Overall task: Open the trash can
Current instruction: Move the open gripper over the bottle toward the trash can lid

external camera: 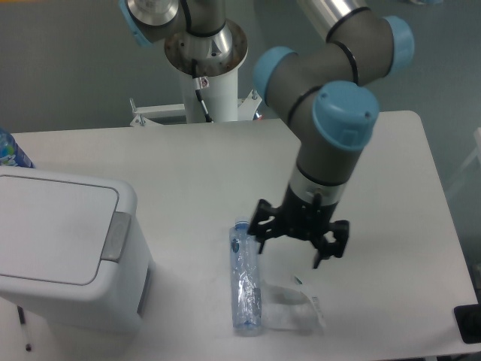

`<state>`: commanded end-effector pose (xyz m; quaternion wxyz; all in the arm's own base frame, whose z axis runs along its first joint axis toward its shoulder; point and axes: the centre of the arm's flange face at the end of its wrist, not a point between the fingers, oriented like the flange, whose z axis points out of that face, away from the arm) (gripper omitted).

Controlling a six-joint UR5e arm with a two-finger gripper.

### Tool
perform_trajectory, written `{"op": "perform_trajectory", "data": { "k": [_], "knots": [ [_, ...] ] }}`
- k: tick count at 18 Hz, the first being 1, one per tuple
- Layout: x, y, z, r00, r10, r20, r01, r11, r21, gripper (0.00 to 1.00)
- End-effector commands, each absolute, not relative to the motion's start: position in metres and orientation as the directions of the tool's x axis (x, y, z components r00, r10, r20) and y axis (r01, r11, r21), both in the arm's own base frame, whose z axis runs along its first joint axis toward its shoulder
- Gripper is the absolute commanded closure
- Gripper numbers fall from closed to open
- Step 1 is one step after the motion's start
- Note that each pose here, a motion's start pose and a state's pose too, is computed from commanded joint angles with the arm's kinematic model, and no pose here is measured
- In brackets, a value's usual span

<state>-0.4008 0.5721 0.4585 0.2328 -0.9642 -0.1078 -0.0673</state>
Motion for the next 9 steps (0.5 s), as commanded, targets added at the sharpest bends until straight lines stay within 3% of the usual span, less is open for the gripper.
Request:
{"op": "perform_trajectory", "data": {
  "k": [5, 9],
  "knots": [
    [-0.380, 0.579, 0.483, 0.952, 0.138, 0.274, 0.264, -0.820, -0.507, 0.00],
    [-0.356, 0.593, 0.486, 0.949, 0.103, 0.299, 0.251, -0.820, -0.514, 0.00]
  ]
}}
